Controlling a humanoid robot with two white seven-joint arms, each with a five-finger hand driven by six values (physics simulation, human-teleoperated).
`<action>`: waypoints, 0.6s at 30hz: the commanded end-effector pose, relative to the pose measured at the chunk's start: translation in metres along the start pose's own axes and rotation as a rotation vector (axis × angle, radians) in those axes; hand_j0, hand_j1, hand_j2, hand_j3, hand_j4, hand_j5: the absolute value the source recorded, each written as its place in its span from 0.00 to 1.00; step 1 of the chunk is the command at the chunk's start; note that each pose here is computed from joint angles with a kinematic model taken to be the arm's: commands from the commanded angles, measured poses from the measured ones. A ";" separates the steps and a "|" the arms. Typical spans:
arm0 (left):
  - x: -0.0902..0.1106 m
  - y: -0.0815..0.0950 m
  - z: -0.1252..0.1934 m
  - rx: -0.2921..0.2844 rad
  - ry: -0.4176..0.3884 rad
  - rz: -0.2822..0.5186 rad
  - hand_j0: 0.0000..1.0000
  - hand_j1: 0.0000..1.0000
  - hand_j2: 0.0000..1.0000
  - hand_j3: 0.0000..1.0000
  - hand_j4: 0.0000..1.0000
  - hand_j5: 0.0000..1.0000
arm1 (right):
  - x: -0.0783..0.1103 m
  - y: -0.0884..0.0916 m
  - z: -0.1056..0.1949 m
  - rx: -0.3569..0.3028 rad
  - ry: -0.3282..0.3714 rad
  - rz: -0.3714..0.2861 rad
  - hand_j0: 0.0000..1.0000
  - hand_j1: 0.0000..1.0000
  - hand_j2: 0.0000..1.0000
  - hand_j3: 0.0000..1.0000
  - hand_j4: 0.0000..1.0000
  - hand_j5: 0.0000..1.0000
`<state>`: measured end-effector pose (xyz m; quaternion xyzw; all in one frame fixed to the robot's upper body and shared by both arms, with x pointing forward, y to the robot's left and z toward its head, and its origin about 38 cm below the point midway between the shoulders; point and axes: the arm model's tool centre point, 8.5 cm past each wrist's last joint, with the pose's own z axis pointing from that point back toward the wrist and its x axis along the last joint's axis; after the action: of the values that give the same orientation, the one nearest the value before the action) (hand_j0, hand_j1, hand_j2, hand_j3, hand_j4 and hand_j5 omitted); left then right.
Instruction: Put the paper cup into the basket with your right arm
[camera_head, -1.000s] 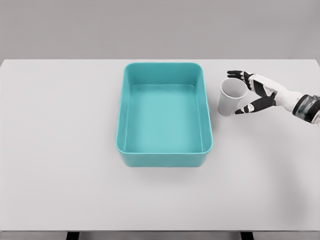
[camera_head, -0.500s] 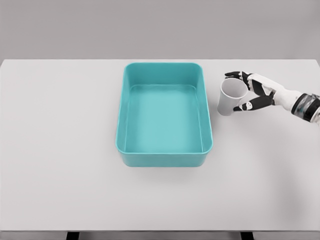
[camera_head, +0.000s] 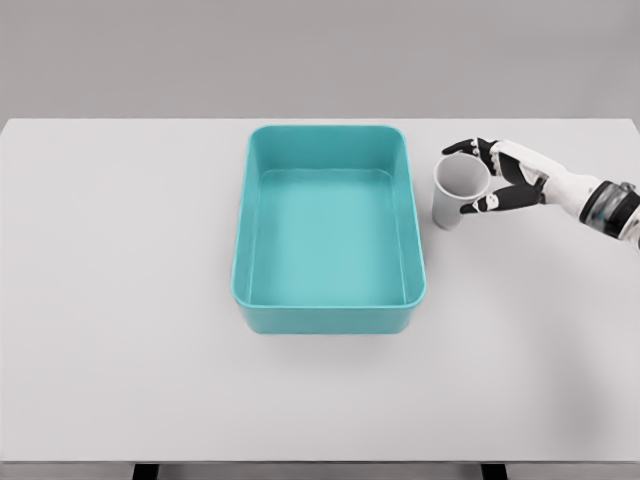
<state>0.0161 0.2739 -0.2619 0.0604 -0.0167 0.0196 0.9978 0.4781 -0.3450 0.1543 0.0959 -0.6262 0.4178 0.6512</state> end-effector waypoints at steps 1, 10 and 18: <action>0.000 0.000 0.000 0.000 0.000 0.000 1.00 1.00 1.00 1.00 1.00 1.00 | 0.002 -0.002 0.001 -0.006 -0.006 -0.002 0.68 0.68 0.68 0.68 0.68 0.68; 0.000 0.000 0.000 -0.001 -0.001 0.000 1.00 1.00 1.00 1.00 1.00 1.00 | 0.027 -0.004 -0.001 -0.006 -0.087 0.038 0.67 0.67 0.67 0.67 0.67 0.67; 0.000 0.000 0.000 0.000 -0.001 0.000 1.00 1.00 1.00 1.00 1.00 1.00 | 0.061 -0.026 0.012 -0.069 -0.180 0.080 0.65 0.65 0.65 0.65 0.65 0.65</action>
<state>0.0162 0.2739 -0.2619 0.0603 -0.0168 0.0196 0.9978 0.4787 -0.3417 0.2063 0.0879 -0.6842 0.4162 0.5923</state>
